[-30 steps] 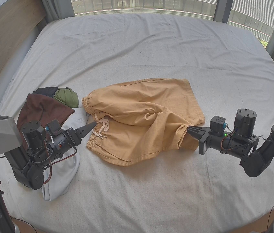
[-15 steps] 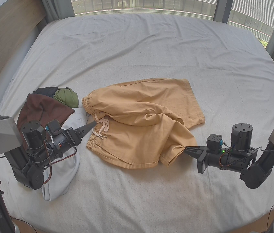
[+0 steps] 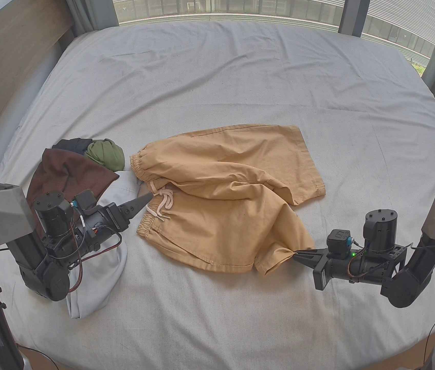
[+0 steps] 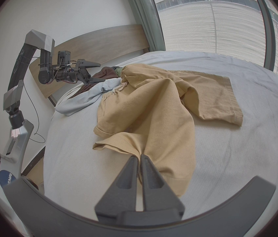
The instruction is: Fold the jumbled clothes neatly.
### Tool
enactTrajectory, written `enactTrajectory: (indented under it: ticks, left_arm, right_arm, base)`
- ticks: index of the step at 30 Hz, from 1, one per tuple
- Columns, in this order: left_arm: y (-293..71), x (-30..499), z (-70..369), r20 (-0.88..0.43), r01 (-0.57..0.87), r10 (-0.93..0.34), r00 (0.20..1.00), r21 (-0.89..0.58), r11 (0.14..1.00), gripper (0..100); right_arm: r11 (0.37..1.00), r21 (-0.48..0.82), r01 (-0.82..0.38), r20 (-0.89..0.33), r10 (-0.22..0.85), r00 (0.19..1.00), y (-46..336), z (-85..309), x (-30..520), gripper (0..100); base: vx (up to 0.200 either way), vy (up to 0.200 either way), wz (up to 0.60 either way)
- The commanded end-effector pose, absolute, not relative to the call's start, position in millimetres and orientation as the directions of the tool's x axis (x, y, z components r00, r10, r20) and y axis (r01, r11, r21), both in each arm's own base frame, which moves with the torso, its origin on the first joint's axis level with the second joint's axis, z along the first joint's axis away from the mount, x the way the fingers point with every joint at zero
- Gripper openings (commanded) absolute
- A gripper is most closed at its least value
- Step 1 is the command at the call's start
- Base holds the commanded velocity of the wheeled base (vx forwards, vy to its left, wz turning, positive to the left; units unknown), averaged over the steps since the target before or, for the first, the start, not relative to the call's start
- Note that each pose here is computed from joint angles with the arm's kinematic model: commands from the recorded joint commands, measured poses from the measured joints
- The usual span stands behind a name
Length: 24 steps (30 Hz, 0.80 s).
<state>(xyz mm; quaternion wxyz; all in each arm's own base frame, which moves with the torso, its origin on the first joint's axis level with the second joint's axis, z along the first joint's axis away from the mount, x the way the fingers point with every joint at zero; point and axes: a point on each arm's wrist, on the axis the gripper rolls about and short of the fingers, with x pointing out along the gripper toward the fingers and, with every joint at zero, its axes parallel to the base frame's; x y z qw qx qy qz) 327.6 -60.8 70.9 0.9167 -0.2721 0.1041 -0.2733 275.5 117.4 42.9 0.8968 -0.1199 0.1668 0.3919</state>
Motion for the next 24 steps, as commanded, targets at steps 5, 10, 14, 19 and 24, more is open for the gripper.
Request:
enactTrajectory:
  ticks: [5,10,14,19,24]
  left_arm:
    - [-60.8,327.5,71.1,-0.042,0.445,-0.558,0.829,-0.556,0.702,100]
    - [-60.8,327.6,70.6,-0.043,0.444,-0.558,0.829,-0.556,0.702,100]
    - [-61.3,327.4,69.3,-0.047,0.442,-0.559,0.828,-0.558,0.702,100]
    - [-60.6,326.5,62.8,-0.071,0.427,-0.558,0.827,-0.566,0.705,100]
    - [-60.7,327.0,45.3,-0.123,0.395,-0.556,0.822,-0.58,0.713,100]
  right_arm:
    - [0.654,-0.067,-0.753,-0.409,0.671,0.619,120.8,39.3,270.2,100]
    - [0.659,-0.072,-0.749,-0.375,0.678,0.633,119.3,54.2,263.2,100]
    - [0.685,-0.074,-0.725,-0.343,0.665,0.664,112.5,68.5,256.6,100]
    - [0.746,-0.07,-0.663,-0.312,0.615,0.724,102.2,81.2,252.9,100]
    - [0.762,-0.056,-0.645,-0.3,0.604,0.739,97.3,84.7,253.0,100]
  base:
    - [0.0,0.0,0.0]
    - [0.0,0.0,0.0]
    - [0.0,0.0,0.0]
    - [0.0,0.0,0.0]
    - [0.0,0.0,0.0]
